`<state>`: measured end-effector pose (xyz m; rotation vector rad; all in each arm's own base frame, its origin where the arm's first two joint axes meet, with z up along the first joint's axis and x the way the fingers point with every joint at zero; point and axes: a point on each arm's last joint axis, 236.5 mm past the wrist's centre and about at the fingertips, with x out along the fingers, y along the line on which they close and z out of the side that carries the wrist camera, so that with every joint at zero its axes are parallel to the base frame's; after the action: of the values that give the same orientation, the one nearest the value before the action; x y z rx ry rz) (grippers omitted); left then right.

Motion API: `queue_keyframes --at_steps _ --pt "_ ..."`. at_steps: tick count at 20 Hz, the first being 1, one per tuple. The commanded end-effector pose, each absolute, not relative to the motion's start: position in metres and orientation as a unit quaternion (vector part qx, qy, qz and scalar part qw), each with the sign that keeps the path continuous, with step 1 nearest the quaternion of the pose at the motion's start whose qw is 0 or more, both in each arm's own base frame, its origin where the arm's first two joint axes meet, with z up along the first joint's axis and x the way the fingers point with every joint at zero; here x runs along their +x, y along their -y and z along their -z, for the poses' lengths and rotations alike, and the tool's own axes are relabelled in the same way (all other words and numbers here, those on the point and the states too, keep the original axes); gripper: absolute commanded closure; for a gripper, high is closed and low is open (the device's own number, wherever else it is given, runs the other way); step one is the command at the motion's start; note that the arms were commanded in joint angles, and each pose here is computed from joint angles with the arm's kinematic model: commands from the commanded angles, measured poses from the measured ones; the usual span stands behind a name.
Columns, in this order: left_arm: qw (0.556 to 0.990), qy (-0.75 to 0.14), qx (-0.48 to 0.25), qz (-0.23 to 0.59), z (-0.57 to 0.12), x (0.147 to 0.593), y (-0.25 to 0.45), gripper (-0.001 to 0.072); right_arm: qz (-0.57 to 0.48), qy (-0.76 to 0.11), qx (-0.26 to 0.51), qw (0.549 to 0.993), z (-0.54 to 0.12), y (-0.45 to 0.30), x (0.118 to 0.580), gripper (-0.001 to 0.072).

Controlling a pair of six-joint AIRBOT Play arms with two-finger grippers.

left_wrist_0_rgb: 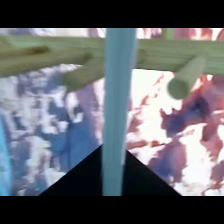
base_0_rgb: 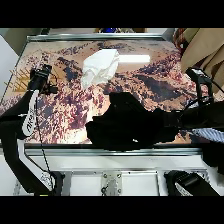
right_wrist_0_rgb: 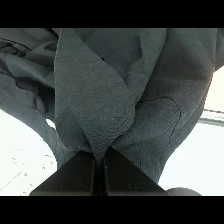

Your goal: Fold the clothes and pants, and hang the long-sleeved shirts on hangers.

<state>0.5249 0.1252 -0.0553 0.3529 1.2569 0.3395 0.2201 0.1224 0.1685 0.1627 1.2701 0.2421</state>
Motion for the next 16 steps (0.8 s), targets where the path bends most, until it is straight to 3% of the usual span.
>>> queue_keyframes --at_steps 1,9,12,16 --pt "0.806 -0.543 0.172 -0.162 -0.007 0.525 -0.12 0.0692 -0.112 -0.591 0.076 0.795 -0.168 -0.122 0.22 0.0683" --pt "0.835 -0.491 0.233 -0.085 -0.115 0.496 -0.041 0.0692 -0.112 -0.591 0.076 0.795 -0.168 -0.122 0.22 0.0683" --pt "0.816 -0.494 0.272 0.128 -0.123 0.463 0.04 0.0692 -0.112 -0.591 0.076 0.795 -0.168 -0.122 0.22 0.0683" --pt "0.716 -0.437 0.289 0.461 -0.147 0.369 0.128 0.0692 -0.112 -0.591 0.076 0.795 -0.168 -0.122 0.22 0.0683"
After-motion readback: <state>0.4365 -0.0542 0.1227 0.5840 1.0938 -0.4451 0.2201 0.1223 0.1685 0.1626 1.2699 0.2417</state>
